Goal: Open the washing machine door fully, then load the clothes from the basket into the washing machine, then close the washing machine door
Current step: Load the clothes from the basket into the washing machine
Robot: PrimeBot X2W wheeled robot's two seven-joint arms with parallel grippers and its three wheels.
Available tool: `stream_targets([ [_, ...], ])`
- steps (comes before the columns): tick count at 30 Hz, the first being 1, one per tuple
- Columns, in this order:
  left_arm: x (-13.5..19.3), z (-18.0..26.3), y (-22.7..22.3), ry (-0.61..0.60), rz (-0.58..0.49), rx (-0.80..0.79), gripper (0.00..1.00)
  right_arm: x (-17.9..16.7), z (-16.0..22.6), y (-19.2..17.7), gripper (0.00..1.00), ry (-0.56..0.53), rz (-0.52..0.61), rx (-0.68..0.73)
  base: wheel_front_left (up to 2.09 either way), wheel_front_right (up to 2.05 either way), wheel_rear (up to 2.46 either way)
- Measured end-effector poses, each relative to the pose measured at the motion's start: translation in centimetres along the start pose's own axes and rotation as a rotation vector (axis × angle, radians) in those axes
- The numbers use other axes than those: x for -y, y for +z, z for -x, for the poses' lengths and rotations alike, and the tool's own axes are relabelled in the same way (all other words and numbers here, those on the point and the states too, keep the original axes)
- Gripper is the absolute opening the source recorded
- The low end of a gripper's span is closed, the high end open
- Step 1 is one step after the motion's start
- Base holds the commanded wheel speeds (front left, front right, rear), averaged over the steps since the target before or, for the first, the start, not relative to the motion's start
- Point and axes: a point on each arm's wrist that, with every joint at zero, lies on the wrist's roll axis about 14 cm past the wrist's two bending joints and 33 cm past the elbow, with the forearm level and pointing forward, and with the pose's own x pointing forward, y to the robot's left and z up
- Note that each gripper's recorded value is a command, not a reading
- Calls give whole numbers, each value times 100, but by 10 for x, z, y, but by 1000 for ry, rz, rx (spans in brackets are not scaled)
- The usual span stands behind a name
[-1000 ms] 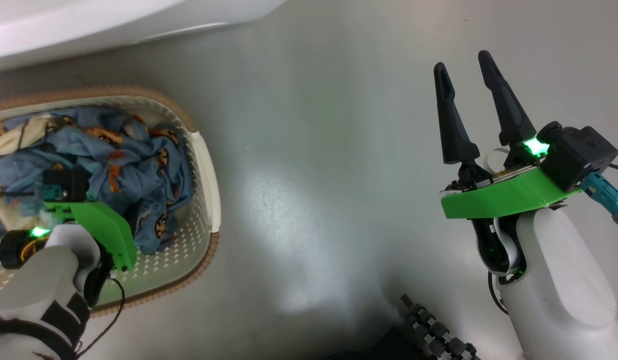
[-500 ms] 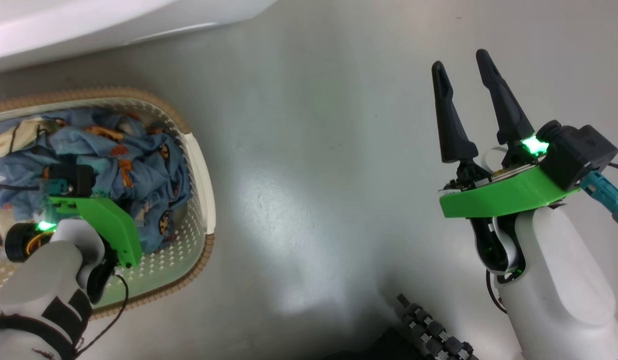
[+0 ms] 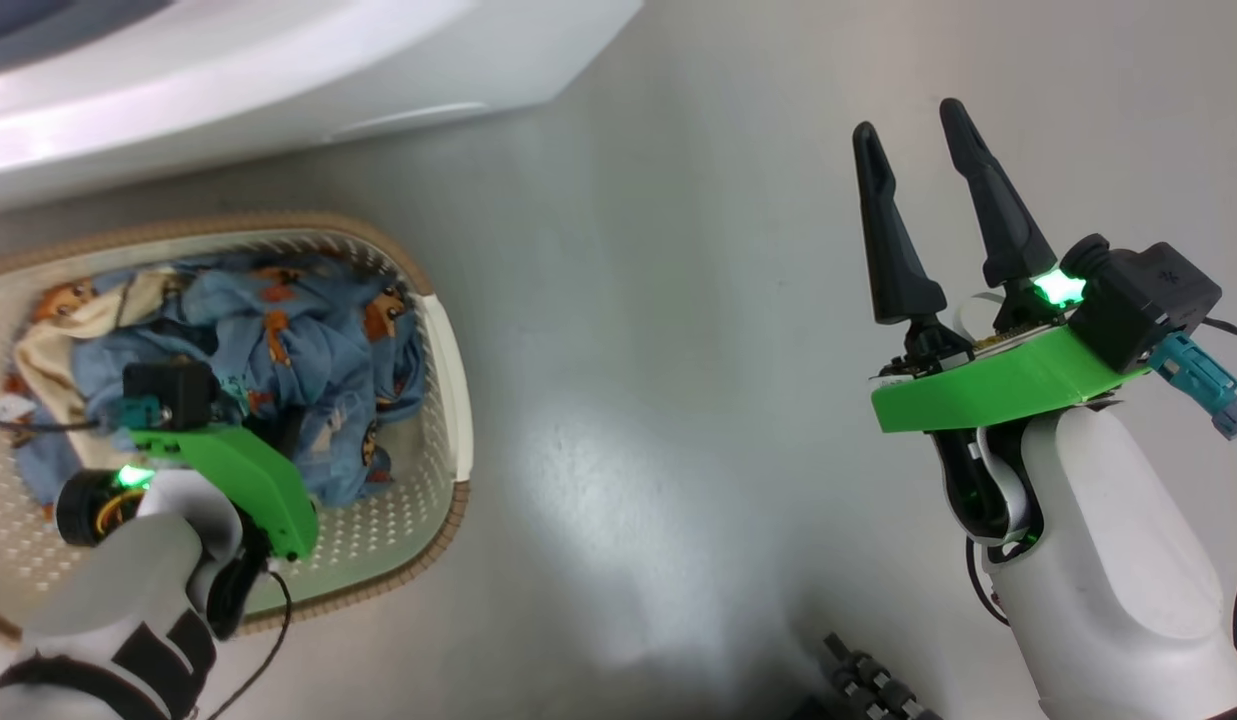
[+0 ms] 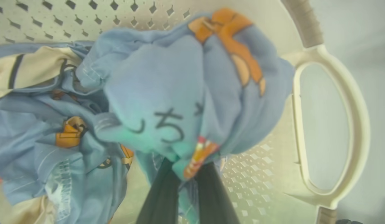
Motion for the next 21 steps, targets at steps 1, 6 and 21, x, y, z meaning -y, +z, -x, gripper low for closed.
stream_targets([
  [1, 0, 4, 2, 2, -2, 11, 0, -2, 0, 3, 100, 3, -3, 6, 0, 0, 0],
  [6, 8, 25, 12, -3, 12, 75, 0, -10, 1, 20, 100, 17, -20, 42, 0, 0, 0],
  [21, 33, 88, 68, -25, 18, 294, 0, -25, 25, 66, 100, 35, -42, 128, 0, 0, 0],
])
